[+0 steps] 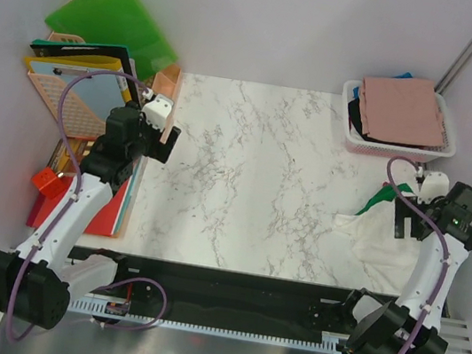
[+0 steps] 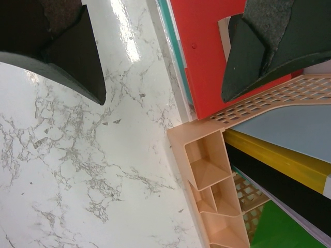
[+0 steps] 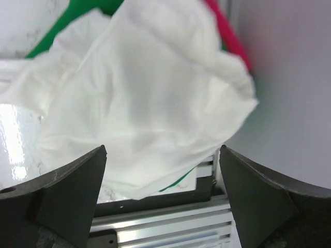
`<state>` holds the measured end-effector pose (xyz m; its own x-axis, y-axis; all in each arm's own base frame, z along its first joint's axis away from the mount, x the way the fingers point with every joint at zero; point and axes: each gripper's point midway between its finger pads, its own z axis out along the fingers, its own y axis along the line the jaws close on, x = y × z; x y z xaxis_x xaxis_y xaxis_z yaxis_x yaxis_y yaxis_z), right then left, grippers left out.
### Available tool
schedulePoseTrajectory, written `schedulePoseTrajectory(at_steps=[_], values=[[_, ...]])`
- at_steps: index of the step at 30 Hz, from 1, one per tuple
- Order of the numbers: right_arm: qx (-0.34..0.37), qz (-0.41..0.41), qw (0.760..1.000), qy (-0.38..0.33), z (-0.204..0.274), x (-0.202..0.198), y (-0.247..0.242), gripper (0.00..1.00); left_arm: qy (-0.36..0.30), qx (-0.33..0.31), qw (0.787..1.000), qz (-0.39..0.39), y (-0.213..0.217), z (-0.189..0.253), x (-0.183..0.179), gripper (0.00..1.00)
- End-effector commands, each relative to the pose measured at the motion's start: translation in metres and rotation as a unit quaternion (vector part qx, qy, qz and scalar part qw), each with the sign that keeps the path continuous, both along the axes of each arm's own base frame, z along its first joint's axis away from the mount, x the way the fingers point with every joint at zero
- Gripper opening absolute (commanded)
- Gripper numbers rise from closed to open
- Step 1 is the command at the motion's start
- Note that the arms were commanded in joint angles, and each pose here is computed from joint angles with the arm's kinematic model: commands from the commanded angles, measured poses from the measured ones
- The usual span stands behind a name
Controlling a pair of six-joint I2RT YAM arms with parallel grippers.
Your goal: Fold and stack the t-shirts
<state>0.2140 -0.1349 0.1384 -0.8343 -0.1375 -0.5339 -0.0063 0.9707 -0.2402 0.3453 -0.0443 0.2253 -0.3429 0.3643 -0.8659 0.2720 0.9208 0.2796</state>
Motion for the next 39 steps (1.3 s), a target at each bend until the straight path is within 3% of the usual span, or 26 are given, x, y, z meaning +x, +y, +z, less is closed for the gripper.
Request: schedulePoseTrajectory(at_steps=[1, 6, 11, 17, 30, 39], values=[[-0.013, 0.015, 0.999, -0.039, 0.04, 0.014, -0.003, 0.98, -0.022, 0.005, 1.0, -0.01, -0.002, 0.012, 0.006, 1.0], [0.015, -0.008, 0.999, -0.034, 0.032, 0.051, -0.022, 0.98, -0.025, 0.005, 1.0, -0.01, -0.001, 0.015, 0.003, 1.0], [0.105, 0.001, 0.994, 0.009, 0.003, 0.084, -0.02, 0.95, -0.027, 0.007, 1.0, -0.009, 0.0, 0.018, 0.002, 1.0], [0.089, 0.002, 0.996, 0.02, 0.0, 0.11, -0.044, 0.95, -0.023, 0.002, 1.0, -0.009, -0.001, 0.019, 0.001, 1.0], [0.103, -0.008, 0.99, 0.096, -0.055, 0.116, -0.063, 0.93, -0.023, 0.004, 1.0, -0.008, 0.0, 0.02, -0.001, 1.0], [0.098, -0.002, 0.993, 0.058, -0.033, 0.107, -0.062, 0.93, -0.015, 0.004, 1.0, -0.009, -0.001, 0.015, 0.001, 1.0]])
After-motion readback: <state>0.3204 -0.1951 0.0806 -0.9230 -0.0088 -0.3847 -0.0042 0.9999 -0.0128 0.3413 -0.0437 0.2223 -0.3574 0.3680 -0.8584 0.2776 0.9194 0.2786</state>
